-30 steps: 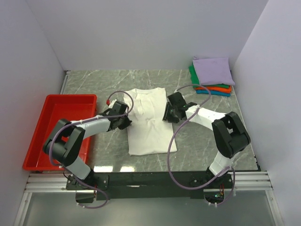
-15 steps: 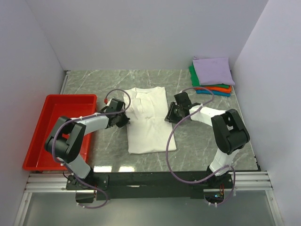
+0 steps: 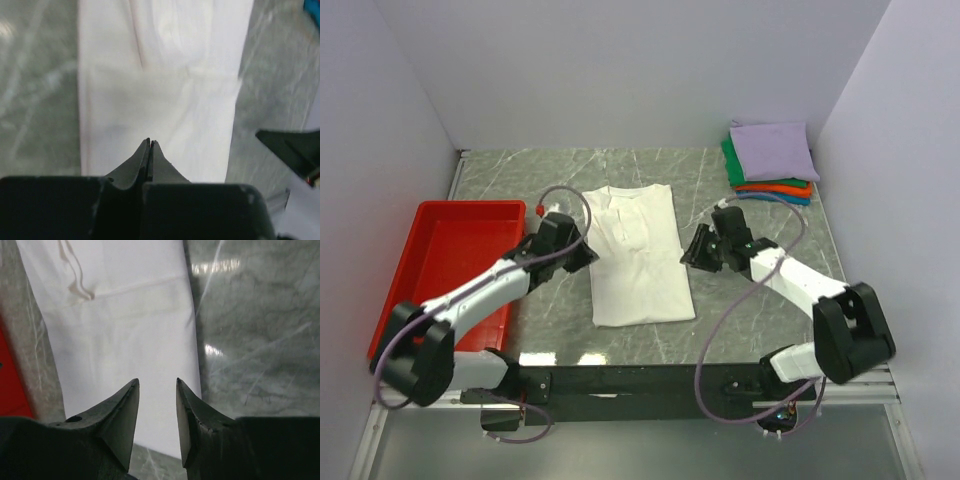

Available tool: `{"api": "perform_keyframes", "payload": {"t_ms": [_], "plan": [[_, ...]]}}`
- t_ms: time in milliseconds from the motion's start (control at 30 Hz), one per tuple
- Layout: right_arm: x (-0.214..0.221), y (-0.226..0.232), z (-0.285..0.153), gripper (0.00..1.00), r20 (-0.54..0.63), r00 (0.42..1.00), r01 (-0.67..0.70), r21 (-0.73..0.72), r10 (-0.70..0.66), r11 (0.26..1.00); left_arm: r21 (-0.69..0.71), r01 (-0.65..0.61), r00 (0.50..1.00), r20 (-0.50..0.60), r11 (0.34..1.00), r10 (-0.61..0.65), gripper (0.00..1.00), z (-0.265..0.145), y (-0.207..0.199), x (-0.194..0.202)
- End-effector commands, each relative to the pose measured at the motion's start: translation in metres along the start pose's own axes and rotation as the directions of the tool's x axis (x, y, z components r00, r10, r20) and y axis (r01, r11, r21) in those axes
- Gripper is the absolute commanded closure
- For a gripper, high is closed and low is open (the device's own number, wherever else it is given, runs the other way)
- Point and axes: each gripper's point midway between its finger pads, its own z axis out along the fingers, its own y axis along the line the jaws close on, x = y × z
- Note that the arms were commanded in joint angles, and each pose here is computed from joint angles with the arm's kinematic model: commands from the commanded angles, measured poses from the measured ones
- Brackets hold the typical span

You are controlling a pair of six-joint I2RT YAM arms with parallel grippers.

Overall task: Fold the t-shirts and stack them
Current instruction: Fold the tshirt

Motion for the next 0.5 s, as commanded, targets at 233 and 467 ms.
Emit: {"api": "perform_keyframes", "payload": {"t_ms": [233,467], "plan": [[0.108,-0.024,-0.020,0.57,-0.139,0.989,-0.055,-0.115,0.038,0.992,0.002,0.057,0.977,-0.208,0.998,-0.055,0.99,-0.041,0.042,0.129],[0.132,-0.057,-0.021,0.58,-0.154,0.985,-0.083,-0.030,0.078,0.996,-0.060,0.035,0.965,-0.259,0.998,-0.049,0.99,-0.042,0.072,0.159]]}}
